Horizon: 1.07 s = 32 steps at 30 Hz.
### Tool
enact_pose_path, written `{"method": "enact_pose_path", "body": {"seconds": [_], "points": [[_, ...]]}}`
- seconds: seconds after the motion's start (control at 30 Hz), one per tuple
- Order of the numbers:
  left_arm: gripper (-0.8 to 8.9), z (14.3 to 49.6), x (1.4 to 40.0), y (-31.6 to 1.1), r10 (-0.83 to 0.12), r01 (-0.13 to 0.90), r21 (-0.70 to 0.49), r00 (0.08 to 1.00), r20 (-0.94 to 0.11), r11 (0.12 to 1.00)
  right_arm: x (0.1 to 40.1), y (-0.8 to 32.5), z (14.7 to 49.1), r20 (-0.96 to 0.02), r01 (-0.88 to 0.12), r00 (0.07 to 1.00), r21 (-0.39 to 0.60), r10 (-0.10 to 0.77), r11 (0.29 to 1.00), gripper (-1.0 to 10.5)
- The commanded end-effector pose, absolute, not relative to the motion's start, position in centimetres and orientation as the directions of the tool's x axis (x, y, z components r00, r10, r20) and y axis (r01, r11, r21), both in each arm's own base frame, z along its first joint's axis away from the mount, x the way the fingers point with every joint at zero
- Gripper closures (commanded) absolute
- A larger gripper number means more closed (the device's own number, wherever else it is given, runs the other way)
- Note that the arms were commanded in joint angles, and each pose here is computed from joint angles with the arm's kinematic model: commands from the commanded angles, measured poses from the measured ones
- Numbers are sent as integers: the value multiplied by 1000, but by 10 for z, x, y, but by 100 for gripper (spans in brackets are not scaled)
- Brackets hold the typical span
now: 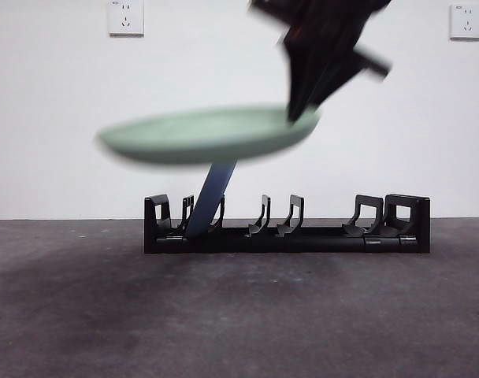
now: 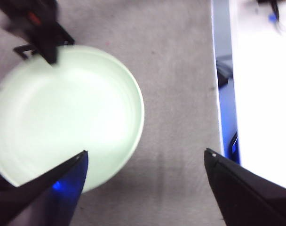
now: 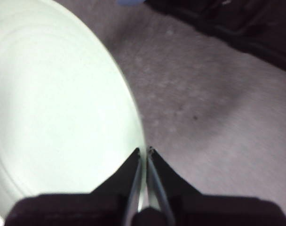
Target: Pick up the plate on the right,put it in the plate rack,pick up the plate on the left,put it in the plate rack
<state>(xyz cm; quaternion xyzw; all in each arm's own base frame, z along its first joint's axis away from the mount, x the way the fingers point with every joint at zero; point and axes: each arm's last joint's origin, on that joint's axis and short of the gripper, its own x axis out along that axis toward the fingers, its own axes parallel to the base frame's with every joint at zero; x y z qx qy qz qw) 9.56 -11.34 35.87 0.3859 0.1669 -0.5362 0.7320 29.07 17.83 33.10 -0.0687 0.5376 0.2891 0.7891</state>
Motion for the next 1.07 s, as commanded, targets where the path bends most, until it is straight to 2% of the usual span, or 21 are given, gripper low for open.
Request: {"method": "enact_pose_path", "body": {"seconds": [0.03,0.2,0.3,0.5,0.57,0.63,0.7,0.9,1.0,1.07], "points": [[395,354,97,-130,-616,872,488,401,-678,31,281,167,342,-884,-538,261,200,388,819,959],[395,342,104,-164,-516,788,612,497,-698,-69,264,147,361,-886,-522,268,197,379,830,959],[396,334,109,-180,-475,754,649,536,-698,-101,256,143,367,-885,-523,264,201,382,828,959],[417,320,114,-198,-429,756,638,532,-730,-148,246,138,376,-874,-531,269,215,404,820,959],[501,319,115,-199,-426,756,638,533,-731,-150,244,137,377,-874,-531,270,215,405,819,959],[639,319,115,-200,-428,755,638,532,-731,-150,242,136,378,-874,-531,267,218,406,819,959],[703,319,115,-200,-429,754,640,534,-729,-149,240,135,379,-876,-531,261,221,407,818,959],[735,319,114,-200,-431,758,636,529,-731,-148,235,135,384,-849,-555,227,290,478,780,959],[826,319,113,-200,-434,762,629,520,-736,-155,234,135,385,-846,-554,234,289,479,781,959],[822,318,113,-200,-431,766,622,513,-743,-161,234,134,385,-846,-554,236,288,479,781,959]]}}
